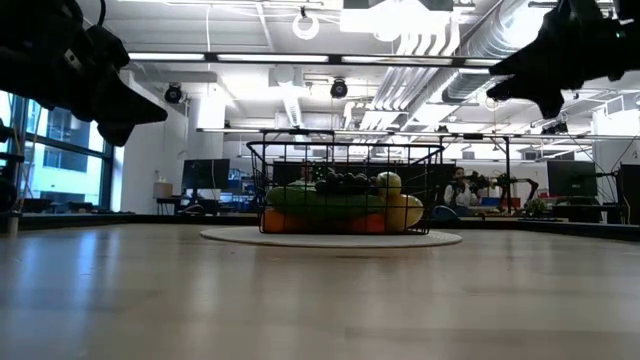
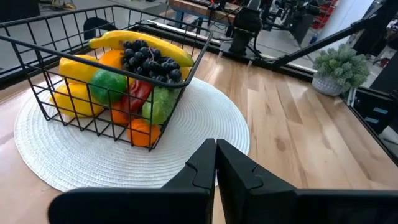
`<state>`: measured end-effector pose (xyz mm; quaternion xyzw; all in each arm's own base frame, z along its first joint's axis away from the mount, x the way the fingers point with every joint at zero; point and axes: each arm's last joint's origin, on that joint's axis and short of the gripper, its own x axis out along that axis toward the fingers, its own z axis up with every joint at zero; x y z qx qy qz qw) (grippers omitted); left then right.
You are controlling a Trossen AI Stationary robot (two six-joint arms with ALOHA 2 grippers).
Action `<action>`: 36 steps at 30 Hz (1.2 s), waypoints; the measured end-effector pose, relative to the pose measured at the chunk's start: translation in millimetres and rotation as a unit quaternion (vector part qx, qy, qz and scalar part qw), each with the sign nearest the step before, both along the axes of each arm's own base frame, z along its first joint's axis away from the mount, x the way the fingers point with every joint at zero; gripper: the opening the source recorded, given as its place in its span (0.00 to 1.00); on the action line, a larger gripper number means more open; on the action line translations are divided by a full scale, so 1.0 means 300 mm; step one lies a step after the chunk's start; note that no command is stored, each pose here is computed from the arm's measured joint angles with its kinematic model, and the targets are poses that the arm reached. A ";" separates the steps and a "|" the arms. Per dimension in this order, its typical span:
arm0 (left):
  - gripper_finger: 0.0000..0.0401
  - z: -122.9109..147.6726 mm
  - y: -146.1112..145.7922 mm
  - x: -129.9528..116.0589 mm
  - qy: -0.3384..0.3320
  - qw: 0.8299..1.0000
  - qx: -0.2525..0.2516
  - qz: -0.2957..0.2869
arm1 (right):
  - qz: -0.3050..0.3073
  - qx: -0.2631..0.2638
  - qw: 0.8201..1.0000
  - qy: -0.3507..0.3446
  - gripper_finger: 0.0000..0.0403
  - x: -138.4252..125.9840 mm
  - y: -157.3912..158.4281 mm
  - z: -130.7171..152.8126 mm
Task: Build produce basket
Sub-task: Return to Home Position
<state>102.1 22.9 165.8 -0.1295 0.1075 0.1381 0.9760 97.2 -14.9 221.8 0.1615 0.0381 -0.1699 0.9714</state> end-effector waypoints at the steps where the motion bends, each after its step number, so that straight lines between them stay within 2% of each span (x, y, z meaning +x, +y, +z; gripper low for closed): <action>1: 0.01 0.000 0.000 0.000 0.000 1.000 0.000 0.000 | 0.008 0.000 1.000 -0.001 0.52 0.000 0.001 -0.013; 7: 0.01 0.001 0.000 0.000 0.000 1.000 0.000 0.000 | 0.058 0.002 0.998 -0.011 0.52 0.002 0.011 -0.084; 14: 0.01 0.001 0.000 0.000 0.000 1.000 0.000 0.000 | 0.079 0.011 0.995 -0.055 0.52 0.000 0.015 -0.137; 20: 0.01 0.001 0.000 0.000 0.000 1.000 0.000 0.000 | 0.094 0.019 0.994 -0.053 0.52 0.002 0.018 -0.180; 27: 0.01 0.001 0.000 0.000 -0.001 1.000 0.000 0.000 | 0.094 0.058 0.991 -0.070 0.52 0.009 0.019 -0.189; 36: 0.01 0.001 0.000 0.000 -0.001 1.000 0.000 0.000 | 0.094 0.054 0.992 -0.069 0.52 0.009 0.019 -0.189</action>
